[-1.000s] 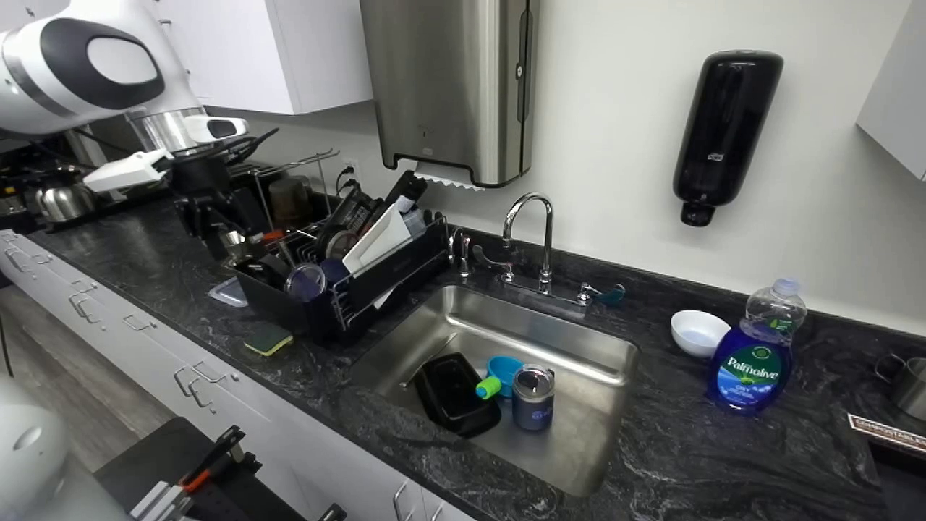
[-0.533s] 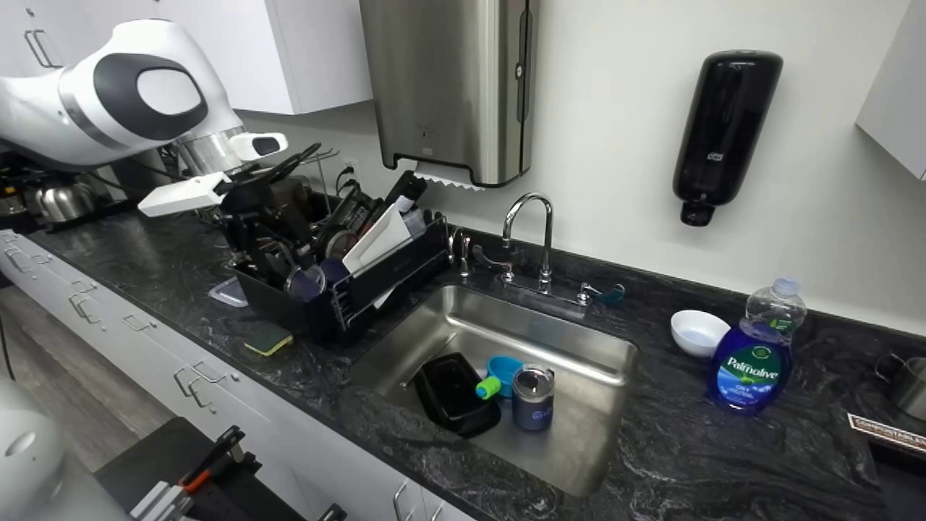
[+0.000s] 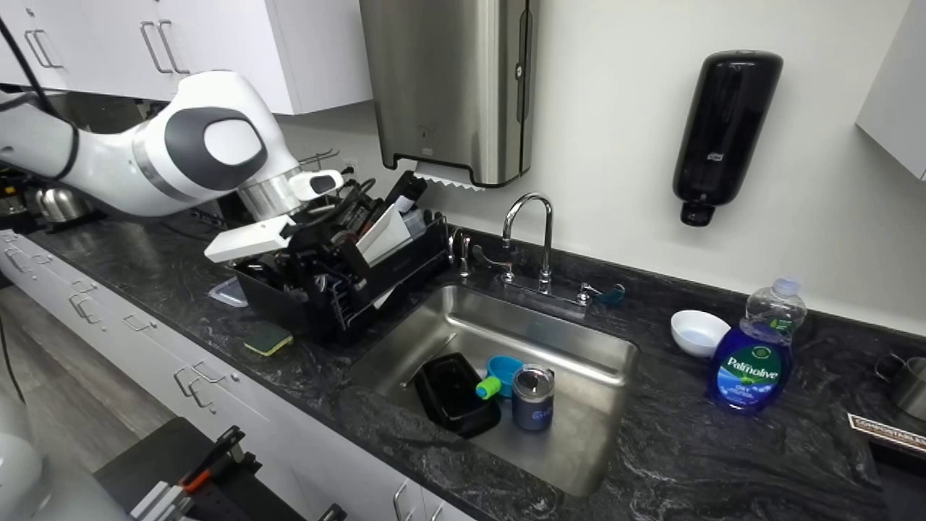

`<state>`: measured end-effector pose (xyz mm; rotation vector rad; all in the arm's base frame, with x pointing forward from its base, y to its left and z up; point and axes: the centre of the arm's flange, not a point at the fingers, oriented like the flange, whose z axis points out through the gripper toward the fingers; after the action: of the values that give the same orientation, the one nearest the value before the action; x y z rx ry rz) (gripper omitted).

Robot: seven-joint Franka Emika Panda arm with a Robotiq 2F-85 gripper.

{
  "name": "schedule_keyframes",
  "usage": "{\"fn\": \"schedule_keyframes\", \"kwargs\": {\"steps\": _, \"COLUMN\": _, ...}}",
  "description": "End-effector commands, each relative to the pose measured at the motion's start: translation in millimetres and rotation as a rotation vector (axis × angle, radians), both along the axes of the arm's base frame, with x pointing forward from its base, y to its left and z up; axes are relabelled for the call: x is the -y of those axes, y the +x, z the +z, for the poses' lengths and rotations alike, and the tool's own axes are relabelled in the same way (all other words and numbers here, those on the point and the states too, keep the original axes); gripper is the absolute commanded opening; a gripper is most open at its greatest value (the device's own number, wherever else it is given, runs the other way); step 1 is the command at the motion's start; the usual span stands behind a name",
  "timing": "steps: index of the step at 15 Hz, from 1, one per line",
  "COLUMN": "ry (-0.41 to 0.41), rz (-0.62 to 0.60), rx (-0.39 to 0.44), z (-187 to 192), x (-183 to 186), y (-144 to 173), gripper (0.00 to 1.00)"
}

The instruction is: Remove the lid from the flusk.

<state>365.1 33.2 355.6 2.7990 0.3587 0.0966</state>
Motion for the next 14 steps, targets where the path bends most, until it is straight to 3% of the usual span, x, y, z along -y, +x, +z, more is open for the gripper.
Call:
{"fn": "schedule_keyframes", "kwargs": {"steps": 1, "ry": -0.042, "rz": -0.035, "rx": -0.006, "z": -35.4, "x": 29.4, "y": 26.5, "gripper": 1.0}}
{"fn": "schedule_keyframes", "kwargs": {"steps": 2, "ry": -0.021, "rz": -0.019, "rx": -0.011, "z": -17.6, "x": 19.2, "y": 6.9, "gripper": 1.0}}
{"fn": "schedule_keyframes", "kwargs": {"steps": 11, "ry": -0.023, "rz": -0.016, "rx": -0.003, "z": -17.0, "x": 18.9, "y": 8.5, "gripper": 1.0}}
{"fn": "schedule_keyframes", "kwargs": {"steps": 14, "ry": -0.037, "rz": 0.043, "rx": 0.026, "z": -32.9, "x": 25.8, "y": 20.9, "gripper": 1.0}}
